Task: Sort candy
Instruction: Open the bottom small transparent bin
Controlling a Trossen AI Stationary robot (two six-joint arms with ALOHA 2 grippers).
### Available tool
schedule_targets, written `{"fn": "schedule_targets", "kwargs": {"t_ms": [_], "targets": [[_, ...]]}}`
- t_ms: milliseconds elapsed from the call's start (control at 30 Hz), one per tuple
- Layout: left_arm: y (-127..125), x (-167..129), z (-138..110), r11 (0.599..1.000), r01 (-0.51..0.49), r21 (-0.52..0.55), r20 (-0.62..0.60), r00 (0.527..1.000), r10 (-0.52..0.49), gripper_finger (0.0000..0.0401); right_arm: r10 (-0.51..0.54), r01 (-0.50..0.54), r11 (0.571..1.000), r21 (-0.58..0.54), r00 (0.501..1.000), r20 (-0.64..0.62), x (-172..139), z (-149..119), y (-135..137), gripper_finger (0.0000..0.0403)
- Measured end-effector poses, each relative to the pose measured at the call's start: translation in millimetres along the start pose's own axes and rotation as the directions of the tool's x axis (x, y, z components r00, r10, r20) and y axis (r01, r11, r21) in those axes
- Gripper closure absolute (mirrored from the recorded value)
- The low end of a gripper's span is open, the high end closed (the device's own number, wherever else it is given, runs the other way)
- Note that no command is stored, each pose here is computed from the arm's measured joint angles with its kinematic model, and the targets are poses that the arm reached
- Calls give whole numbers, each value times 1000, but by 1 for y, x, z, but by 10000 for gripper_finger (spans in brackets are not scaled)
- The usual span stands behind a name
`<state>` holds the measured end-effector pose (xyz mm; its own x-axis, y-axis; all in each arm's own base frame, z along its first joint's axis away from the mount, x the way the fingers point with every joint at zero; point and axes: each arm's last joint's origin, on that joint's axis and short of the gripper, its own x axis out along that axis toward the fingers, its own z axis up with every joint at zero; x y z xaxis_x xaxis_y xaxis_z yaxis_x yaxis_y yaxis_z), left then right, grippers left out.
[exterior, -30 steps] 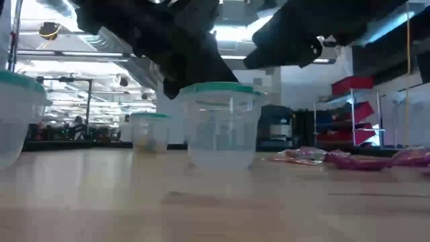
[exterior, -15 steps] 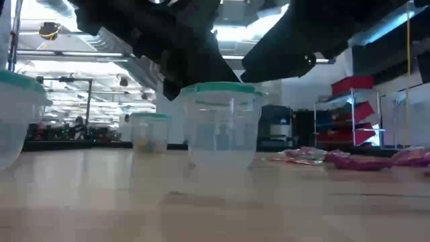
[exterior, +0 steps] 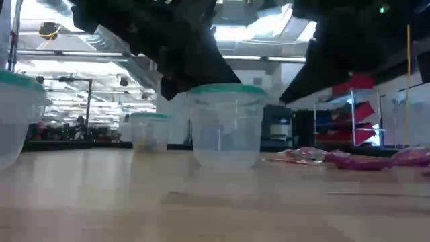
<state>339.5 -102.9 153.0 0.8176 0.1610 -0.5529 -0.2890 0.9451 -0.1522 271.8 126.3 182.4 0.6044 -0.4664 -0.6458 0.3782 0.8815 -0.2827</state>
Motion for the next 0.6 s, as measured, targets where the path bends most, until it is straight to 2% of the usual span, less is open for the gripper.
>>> {"fn": "schedule_targets", "kwargs": {"t_ms": [100,167,200,267,333,367,433,600], "targets": [[0,0,0,1000,0,3,1,1000,0,294,71,-72,997,-16,997,-31,-3,1,0,169],[0,0,0,1000,0,4,1,1000,0,294,220,-220,975,-16,975,-41,-4,5,8,169],[0,0,0,1000,0,4,2,1000,0,294,310,-311,950,-15,950,-34,-2,7,14,169],[0,0,1,1000,-5,5,5,1000,5,294,485,-485,874,-27,875,-12,3,8,28,169],[0,0,1,1000,-7,4,7,1000,7,294,600,-599,800,-35,800,20,10,7,41,169],[0,0,1,1000,-8,3,8,1000,8,294,623,-622,783,-35,782,36,14,6,47,169],[0,0,1,1000,-9,1,9,1000,9,294,625,-624,781,-33,779,54,25,1,57,169],[0,-1,1,1000,-11,-8,10,1000,11,294,541,-541,841,-28,838,67,51,-16,70,169]]}}
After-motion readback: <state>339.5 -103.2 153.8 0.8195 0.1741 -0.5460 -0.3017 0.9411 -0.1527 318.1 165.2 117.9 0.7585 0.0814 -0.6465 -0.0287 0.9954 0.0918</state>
